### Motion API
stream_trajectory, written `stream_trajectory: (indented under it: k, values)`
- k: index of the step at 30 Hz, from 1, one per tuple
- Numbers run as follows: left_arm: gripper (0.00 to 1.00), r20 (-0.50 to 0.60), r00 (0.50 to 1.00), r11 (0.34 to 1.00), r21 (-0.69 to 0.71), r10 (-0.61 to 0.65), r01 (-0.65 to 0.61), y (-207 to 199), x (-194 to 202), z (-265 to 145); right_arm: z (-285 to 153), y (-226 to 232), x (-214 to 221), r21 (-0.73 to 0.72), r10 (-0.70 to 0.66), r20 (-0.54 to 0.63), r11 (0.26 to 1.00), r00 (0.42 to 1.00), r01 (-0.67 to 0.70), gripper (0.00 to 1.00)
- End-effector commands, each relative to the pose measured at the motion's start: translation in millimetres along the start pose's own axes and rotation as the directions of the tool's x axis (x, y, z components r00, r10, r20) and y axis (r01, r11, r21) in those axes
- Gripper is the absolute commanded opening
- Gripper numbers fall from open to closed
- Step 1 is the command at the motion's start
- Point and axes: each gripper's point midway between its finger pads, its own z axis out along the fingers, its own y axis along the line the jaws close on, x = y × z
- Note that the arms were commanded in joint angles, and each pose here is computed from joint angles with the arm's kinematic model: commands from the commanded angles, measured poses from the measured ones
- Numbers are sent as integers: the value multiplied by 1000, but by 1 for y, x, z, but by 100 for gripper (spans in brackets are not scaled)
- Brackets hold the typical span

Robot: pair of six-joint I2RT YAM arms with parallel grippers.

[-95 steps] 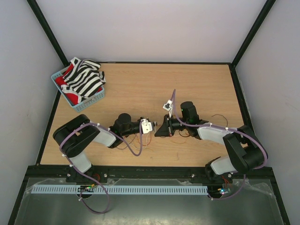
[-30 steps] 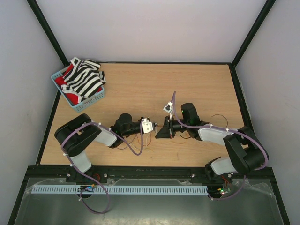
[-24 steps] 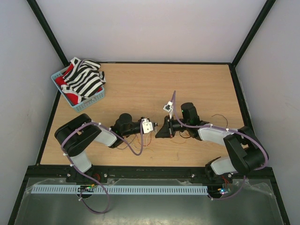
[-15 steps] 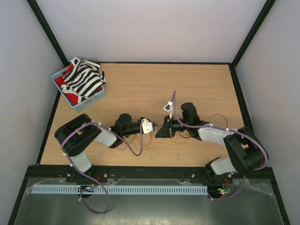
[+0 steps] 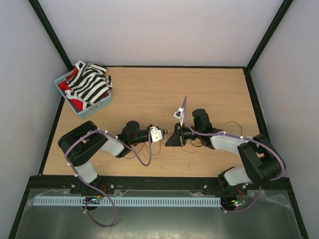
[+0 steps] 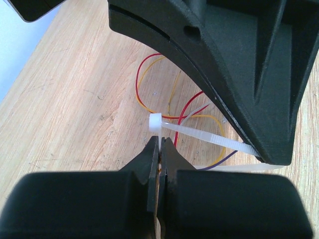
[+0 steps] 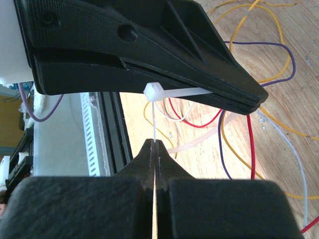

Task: Zip-tie the wires
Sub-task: Tie the cable at the center of the board.

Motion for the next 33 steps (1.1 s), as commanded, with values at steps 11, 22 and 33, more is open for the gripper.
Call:
stream_trajectory:
  k: [11,22,33]
  values:
    - [0,14,996,996,-22,84,-83,2,-3,0,1,11,-13,-39,-15,13,999,1000,16,0]
    - [0,-1,990,989,-41,144,-143,1,-1,2,-5,21,-20,-55,-5,21,998,1000,6,0]
    - [0,22,987,987,-43,157,-156,-1,-9,-1,-7,13,-26,-24,20,33,1000,999,-19,0]
